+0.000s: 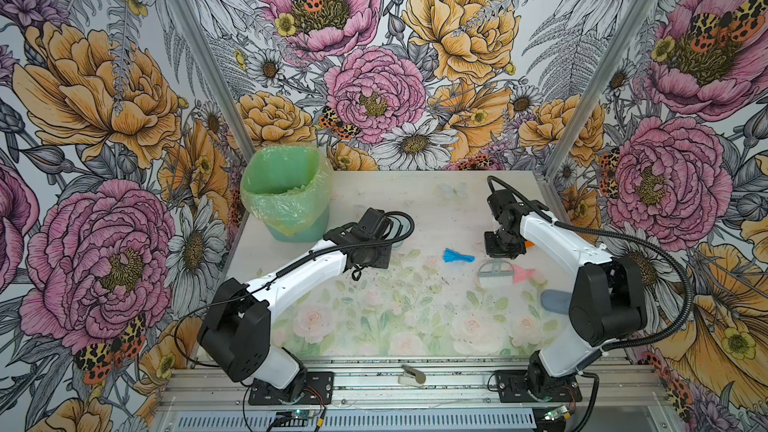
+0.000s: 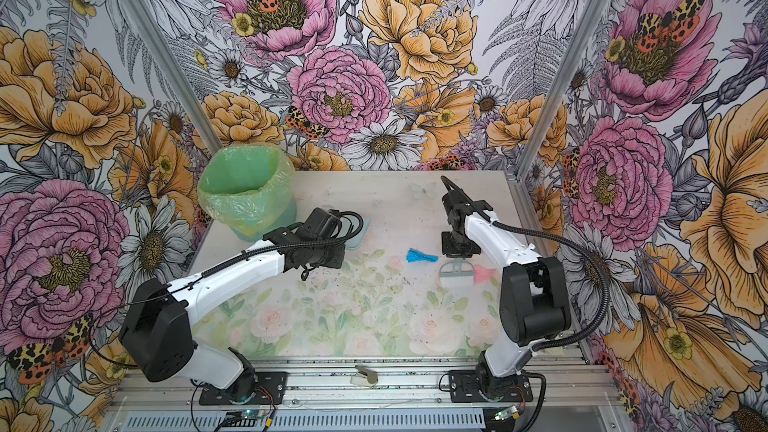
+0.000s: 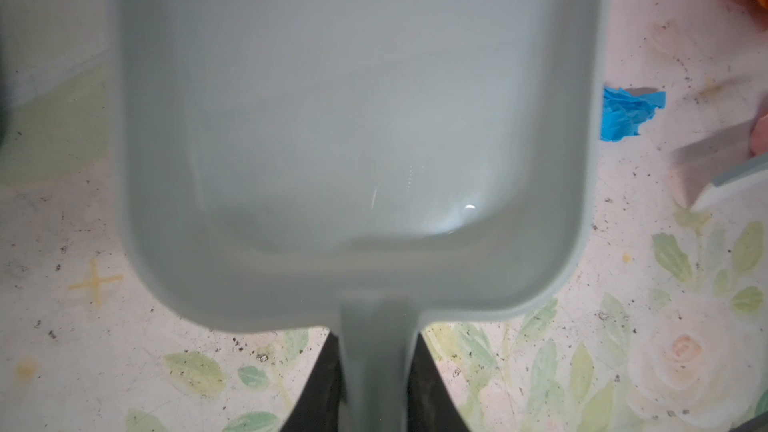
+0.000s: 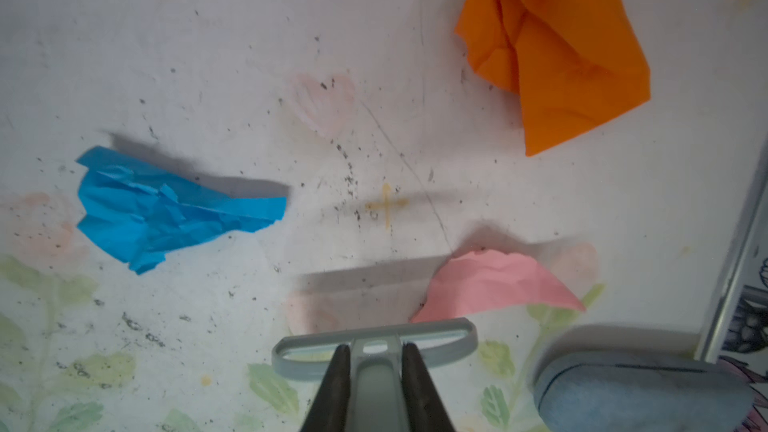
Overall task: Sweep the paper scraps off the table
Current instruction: 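Lower the dustpan with the left while the right brushes toward the pink scrap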
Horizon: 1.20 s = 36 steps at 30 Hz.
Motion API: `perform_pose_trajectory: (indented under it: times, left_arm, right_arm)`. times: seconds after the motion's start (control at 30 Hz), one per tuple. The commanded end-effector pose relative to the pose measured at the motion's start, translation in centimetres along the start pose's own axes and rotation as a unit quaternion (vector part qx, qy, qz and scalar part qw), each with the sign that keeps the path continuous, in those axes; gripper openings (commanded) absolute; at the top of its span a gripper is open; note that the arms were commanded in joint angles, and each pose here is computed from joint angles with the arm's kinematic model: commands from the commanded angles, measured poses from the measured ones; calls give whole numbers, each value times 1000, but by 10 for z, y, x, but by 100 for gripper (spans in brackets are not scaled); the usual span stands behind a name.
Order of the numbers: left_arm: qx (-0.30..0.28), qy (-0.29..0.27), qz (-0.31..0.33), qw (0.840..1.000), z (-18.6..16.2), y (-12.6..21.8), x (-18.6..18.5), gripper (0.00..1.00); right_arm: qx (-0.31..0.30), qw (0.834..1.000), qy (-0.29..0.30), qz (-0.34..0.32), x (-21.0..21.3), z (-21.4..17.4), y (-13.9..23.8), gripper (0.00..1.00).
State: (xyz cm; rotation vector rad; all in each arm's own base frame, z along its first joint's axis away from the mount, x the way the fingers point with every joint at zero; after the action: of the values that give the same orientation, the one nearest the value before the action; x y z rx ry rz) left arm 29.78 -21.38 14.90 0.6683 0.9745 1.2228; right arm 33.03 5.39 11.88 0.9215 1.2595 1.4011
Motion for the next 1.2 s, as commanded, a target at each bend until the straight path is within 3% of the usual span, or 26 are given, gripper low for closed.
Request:
perform_pose_trajectory:
  times: [0.0,0.17,0.37,0.5,0.63,0.87,1.17]
  left_arm:
    - [-4,-9,10,1000,-2,-3,0,10]
    - [5,-11,17,1000,-9,-9,2,10]
    - [22,-19,26,999,-15,-20,3,10]
    - [35,-27,30,999,-21,-29,2,10]
    - [47,-33,32,998,-27,-35,1,10]
    - [74,-48,41,995,-46,-46,-1,9]
    - [110,-77,60,989,-75,-59,-3,7]
  right_arm:
    - [-69,997,8,33,15,46,8,0]
    - [-97,994,25,49,27,60,25,0]
    - [-142,987,26,70,29,47,63,0]
    - [-171,985,-4,17,8,38,84,0]
    - [-179,979,-52,-80,-30,29,94,0]
    - [-164,967,-104,-164,-63,24,89,0]
    - [-127,975,-108,-150,-58,34,54,0]
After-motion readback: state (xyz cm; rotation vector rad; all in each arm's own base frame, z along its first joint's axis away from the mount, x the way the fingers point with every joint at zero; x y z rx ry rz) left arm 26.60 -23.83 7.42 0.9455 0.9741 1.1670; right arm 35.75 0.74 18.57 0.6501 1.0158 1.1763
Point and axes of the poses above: each gripper's point midway between its finger pads, its own y axis back along the fingers, its own x axis along the line the jaws close on, z = x × y, the point moved 2 cm from there along y, back along the fingers, and after that the axes turned 15 degrees about y, right-handed, at the moved point
